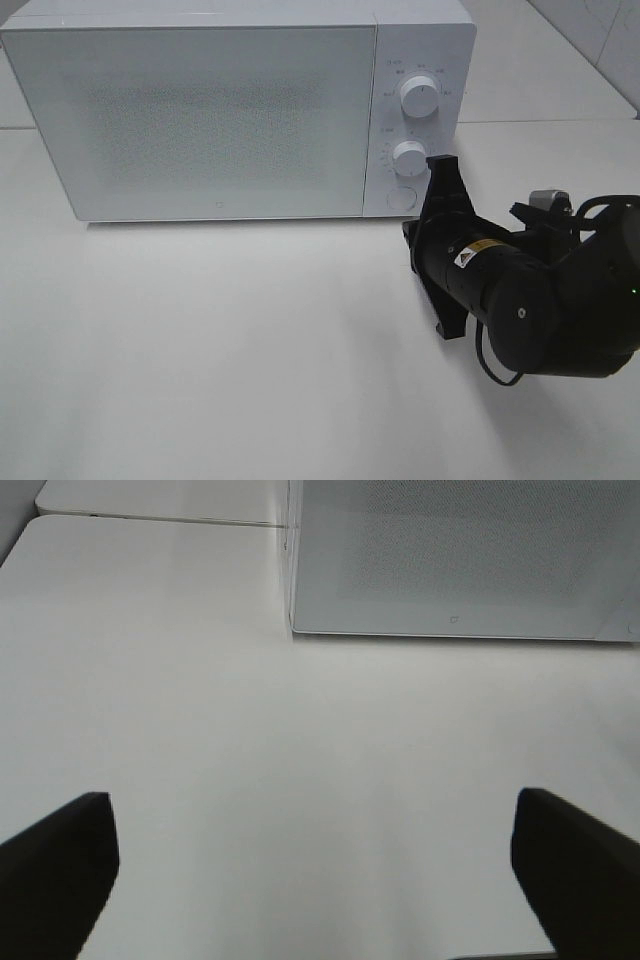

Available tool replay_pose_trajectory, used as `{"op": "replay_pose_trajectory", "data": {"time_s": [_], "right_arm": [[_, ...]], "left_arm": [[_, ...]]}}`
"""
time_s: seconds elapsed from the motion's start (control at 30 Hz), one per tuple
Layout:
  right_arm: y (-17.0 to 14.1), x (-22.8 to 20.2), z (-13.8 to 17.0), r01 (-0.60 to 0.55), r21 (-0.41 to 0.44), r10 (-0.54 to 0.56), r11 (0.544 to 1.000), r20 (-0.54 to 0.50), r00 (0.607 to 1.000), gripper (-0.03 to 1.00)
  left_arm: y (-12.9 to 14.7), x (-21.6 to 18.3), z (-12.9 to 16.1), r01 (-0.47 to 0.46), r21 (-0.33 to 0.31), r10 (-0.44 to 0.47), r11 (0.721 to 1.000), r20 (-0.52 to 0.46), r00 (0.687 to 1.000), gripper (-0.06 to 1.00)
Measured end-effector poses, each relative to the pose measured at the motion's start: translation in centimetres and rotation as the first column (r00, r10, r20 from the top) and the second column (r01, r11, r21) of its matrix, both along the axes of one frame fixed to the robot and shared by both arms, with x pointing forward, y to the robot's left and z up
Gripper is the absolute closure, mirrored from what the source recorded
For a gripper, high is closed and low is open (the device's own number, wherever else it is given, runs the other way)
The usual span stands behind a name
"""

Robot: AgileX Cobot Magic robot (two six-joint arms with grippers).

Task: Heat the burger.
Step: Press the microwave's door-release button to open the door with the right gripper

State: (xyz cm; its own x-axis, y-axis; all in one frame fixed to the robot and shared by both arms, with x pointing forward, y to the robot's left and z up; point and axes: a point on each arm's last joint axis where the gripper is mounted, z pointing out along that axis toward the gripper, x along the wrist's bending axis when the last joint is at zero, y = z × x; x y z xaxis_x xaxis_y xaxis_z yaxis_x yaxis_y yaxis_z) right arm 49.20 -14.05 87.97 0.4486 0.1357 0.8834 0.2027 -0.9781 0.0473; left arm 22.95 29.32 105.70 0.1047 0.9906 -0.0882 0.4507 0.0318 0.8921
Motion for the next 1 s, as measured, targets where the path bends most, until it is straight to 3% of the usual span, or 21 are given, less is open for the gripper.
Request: {"op": "replay_pose_trajectory", "data": {"time_s": [0.63,1.0], "right_arm": [[-0.5,3.6,-0.4,0.026,0.003,-0.026,1.0,0.025,0.999,0.97],[-0.4,6.1,-1.9,0.044,0.001,-0.044,0.999,-0.018,0.999,0.97]], "left_arm": [[0.0,0.0,0.0,0.0,0.0,0.0,1.0,0.0,1.0,-0.05],[0.0,0.0,0.0,0.0,0.0,0.0,1.0,-0.001,1.0,-0.05]]}}
